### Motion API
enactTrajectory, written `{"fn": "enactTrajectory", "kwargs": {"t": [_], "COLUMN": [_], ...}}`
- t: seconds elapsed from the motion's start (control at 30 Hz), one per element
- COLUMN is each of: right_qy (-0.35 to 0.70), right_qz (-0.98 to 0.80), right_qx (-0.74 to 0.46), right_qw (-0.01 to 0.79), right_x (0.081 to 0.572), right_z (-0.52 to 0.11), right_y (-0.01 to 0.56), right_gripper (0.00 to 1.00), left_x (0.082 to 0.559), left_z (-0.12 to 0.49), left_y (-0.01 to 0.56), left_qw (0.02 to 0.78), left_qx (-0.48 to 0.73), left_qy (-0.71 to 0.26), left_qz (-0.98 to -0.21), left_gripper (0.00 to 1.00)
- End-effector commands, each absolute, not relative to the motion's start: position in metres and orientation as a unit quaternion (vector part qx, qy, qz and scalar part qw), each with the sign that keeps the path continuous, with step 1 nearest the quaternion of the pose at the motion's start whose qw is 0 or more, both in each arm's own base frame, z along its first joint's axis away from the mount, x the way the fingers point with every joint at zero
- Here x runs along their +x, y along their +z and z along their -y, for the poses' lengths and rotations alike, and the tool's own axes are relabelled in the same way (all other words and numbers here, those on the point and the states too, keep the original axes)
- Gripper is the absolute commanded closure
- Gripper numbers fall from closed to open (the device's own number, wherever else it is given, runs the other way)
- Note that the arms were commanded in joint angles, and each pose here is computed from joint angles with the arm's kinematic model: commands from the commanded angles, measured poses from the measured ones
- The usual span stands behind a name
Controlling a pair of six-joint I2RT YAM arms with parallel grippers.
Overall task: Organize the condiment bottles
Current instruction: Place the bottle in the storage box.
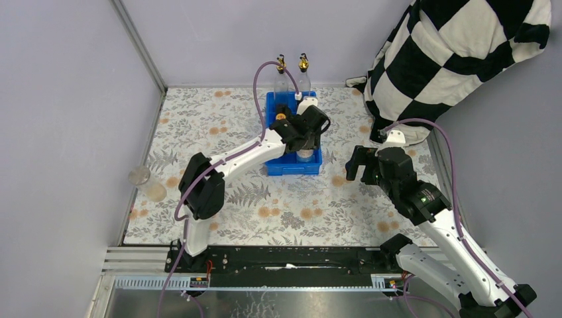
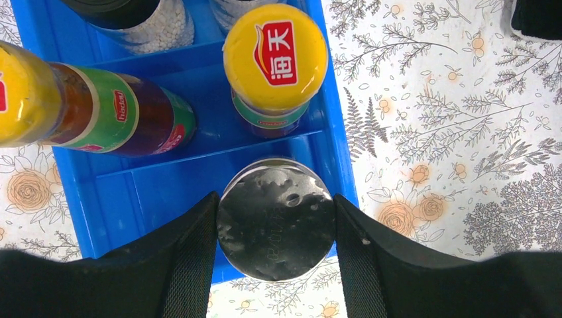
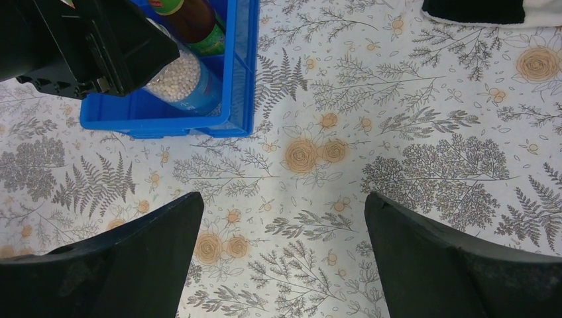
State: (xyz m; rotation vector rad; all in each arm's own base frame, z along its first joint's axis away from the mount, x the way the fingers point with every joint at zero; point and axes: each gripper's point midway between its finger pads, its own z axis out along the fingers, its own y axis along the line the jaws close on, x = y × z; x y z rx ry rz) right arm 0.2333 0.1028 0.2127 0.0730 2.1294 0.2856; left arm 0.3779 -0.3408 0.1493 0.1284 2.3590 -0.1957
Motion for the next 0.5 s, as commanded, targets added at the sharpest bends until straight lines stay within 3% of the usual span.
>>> {"fn": "enactTrajectory", "kwargs": {"t": [0.0,0.07,0.17,0.23,0.47], "right_qy": [0.129,0.13,0.131,0.132,0.133], "right_qz": [-0.867,-0.868,-0.867,-0.867,-0.868], "right_qx": [0.023,0.022,0.022,0.022,0.02], "right_qw": [0.48,0.479,0.48,0.48,0.478], "right_x": [0.235,0.234,0.234,0.234,0.235], "right_z": [-0.108,-0.109,-0.109,-0.109,-0.111], "right_y": [0.216,0.217,0.219,0.219,0.218], "right_gripper": [0.0,0.0,0.0,0.0,0.0], "left_x": [0.374,0.372,0.369,0.366,0.358], "left_z": [0.342,0.342,0.344,0.346,0.338], "left_y": [0.162,0.164,0.17,0.173,0.192], "left_qw": [0.387,0.386,0.388,0.388,0.403], "left_qx": [0.047,0.05,0.055,0.062,0.061], "left_qy": [-0.09,-0.094,-0.101,-0.107,-0.099], "left_qz": [-0.917,-0.916,-0.914,-0.913,-0.908], "left_gripper": [0.38,0.27,0.23,0.02,0.01]}}
